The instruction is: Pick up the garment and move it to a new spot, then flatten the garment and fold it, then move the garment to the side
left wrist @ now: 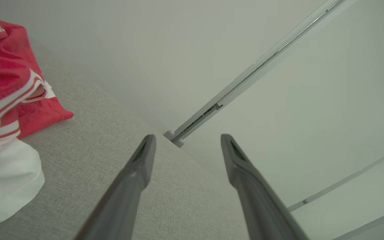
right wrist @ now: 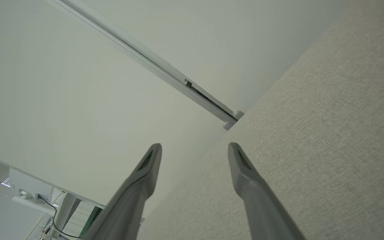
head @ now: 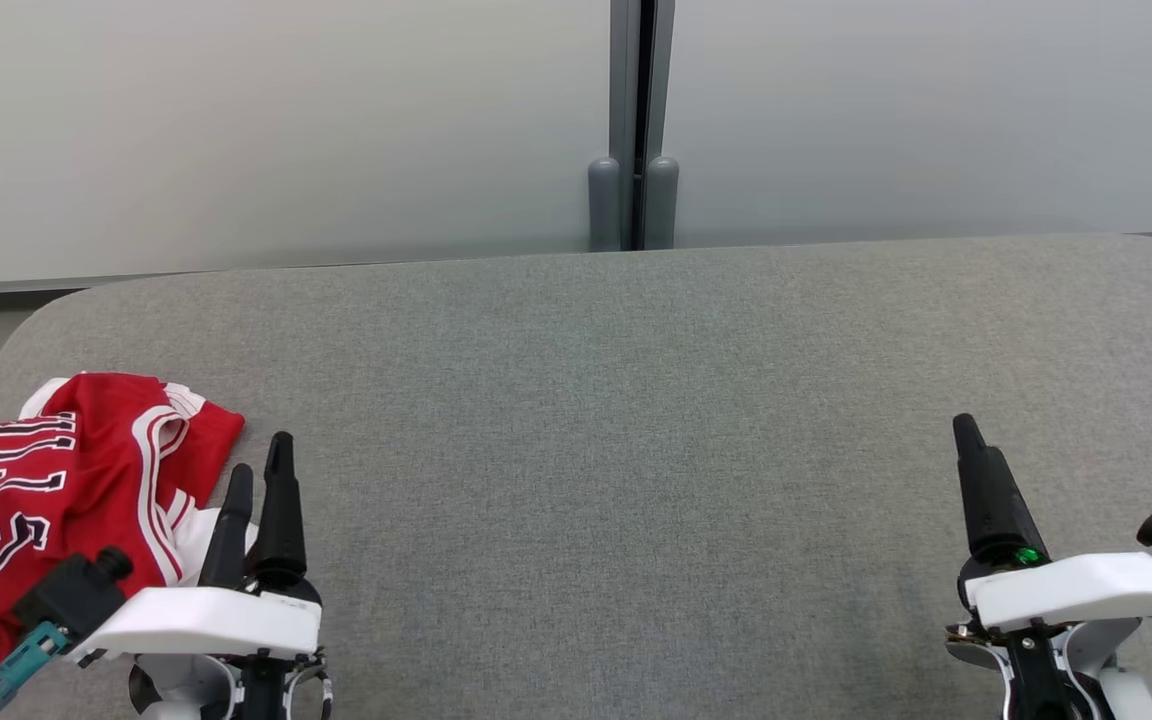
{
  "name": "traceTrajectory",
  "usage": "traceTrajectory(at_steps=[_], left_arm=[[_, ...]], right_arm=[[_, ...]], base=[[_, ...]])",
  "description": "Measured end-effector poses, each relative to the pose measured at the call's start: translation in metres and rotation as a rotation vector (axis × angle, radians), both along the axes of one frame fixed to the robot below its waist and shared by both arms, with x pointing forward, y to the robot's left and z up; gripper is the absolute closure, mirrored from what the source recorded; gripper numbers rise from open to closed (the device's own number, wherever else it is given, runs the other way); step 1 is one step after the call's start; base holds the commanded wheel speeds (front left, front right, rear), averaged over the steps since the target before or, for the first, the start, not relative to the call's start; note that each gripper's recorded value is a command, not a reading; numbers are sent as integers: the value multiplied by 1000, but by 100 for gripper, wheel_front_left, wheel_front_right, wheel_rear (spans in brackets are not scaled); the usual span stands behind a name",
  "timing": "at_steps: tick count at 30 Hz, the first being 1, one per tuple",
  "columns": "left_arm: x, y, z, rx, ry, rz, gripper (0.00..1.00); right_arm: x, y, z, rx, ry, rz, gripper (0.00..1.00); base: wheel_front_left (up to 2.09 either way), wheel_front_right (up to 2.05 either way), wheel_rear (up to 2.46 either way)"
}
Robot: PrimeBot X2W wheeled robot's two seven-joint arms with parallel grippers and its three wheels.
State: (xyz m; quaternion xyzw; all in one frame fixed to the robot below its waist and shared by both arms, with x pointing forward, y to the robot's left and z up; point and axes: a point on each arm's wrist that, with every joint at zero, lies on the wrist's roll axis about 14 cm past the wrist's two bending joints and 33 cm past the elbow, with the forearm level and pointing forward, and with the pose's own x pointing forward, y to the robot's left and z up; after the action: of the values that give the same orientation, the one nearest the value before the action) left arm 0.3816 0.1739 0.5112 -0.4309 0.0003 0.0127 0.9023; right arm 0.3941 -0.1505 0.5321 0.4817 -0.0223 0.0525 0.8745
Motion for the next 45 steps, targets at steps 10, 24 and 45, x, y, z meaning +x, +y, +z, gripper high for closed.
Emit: traceTrajectory(at_steps=[10, 24, 45], left_arm=[[1, -8, 5, 177, -18, -7, 0], [0, -16, 8, 357, -38, -10, 0], [-1, -24, 16, 538, -92, -4, 0]], right_arm=[[0, 13, 6, -243, -53, 21, 0], [0, 24, 1, -468, -79, 44, 0], [2, 38, 3, -650, -140, 68, 0]], base=[[0, 0, 0], [0, 0, 0], [0, 0, 0]])
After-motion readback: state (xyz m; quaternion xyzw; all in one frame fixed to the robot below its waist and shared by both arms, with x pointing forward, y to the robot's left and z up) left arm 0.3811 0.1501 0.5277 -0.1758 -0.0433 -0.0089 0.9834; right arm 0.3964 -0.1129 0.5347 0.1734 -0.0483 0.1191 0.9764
